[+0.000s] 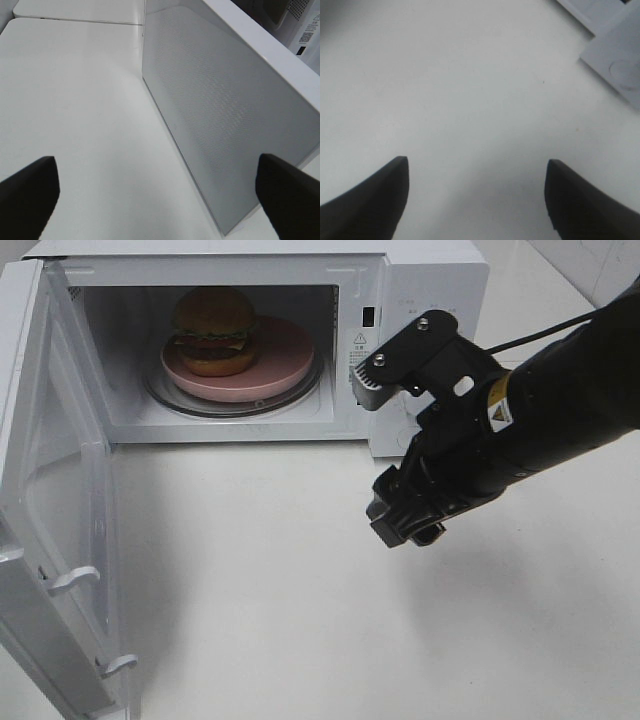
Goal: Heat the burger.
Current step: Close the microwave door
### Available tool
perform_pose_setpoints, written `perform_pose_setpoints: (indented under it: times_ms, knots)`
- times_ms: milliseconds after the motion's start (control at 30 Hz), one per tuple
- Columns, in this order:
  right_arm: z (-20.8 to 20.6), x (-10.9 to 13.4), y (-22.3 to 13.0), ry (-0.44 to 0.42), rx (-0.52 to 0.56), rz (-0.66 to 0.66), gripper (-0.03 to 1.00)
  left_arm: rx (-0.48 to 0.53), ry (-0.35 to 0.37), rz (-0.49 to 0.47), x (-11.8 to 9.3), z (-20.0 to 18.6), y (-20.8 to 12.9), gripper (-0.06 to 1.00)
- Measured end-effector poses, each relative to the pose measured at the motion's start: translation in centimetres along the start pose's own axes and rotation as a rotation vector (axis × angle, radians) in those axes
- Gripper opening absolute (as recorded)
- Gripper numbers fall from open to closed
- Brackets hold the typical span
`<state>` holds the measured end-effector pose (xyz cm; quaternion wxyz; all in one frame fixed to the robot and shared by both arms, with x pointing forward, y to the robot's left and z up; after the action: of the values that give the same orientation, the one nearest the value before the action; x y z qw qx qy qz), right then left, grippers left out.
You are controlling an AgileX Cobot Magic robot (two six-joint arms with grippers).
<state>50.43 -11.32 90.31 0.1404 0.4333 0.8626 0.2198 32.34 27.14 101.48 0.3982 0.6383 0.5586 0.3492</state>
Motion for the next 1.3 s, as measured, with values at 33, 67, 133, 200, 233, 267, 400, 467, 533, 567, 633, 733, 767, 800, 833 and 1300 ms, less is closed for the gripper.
perform_pose_setpoints:
  times_ms: [33,67,133,200,233,267,400,467,533,567,633,733,767,800,833,1300]
  knots:
    - [0.0,0.0,0.0,0.0,0.0,0.0,0.75,0.0,0.0,0.0,0.0,0.0,0.0,0.99]
    - [-0.6,-0.1,-0.4,-0.002,0.019,0.009,0.75,0.0,0.0,0.0,0.0,0.0,0.0,0.99]
    - [-1.8,-0.2,-1.3,-0.007,0.053,0.031,0.75,0.0,0.0,0.0,0.0,0.0,0.0,0.99]
    - [-2.4,-0.3,-1.6,-0.01,0.066,0.039,0.75,0.0,0.0,0.0,0.0,0.0,0.0,0.99]
    - [-3.5,-0.4,-2.3,-0.015,0.091,0.061,0.75,0.0,0.0,0.0,0.0,0.0,0.0,0.99]
    - [-4.7,-0.5,-3.1,-0.022,0.117,0.084,0.75,0.0,0.0,0.0,0.0,0.0,0.0,0.99]
    - [-6.5,-0.7,-4.2,-0.031,0.141,0.122,0.75,0.0,0.0,0.0,0.0,0.0,0.0,0.99]
    - [-7.5,-0.8,-4.6,-0.035,0.144,0.132,0.75,0.0,0.0,0.0,0.0,0.0,0.0,0.99]
    - [-9.0,-1.0,-5.2,-0.039,0.142,0.139,0.75,0.0,0.0,0.0,0.0,0.0,0.0,0.99]
    - [-9.0,-1.0,-5.2,-0.039,0.142,0.139,0.75,0.0,0.0,0.0,0.0,0.0,0.0,0.99]
    - [-9.5,-1.0,-5.4,-0.04,0.141,0.141,0.75,0.0,0.0,0.0,0.0,0.0,0.0,0.99]
    - [-11.2,-1.0,-6.0,-0.036,0.123,0.158,0.75,0.0,0.0,0.0,0.0,0.0,0.0,0.99]
    - [-11.5,-1.0,-6.1,-0.034,0.115,0.164,0.75,0.0,0.0,0.0,0.0,0.0,0.0,0.99]
    - [-12.2,-0.9,-6.2,-0.027,0.097,0.174,0.75,0.0,0.0,0.0,0.0,0.0,0.0,0.99]
    - [-12.2,-0.9,-6.2,-0.027,0.097,0.174,0.75,0.0,0.0,0.0,0.0,0.0,0.0,0.99]
    - [-14.6,-2.1,-11.2,-0.055,0.01,0.267,0.75,0.0,0.0,0.0,0.0,0.0,0.0,0.99]
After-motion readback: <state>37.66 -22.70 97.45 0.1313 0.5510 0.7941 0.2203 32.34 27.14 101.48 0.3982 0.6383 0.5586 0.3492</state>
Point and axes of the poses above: a point on each arm's last joint axis where the gripper is mounted, z pointing out along that axis toward the gripper, x along the wrist's bending axis when the last joint is at zero, y = z × x, the point moved 10 cm from there along z, pointing out along that axis toward the gripper, and after that the axes turned 6 degrees about z, right-handed, at the moved point
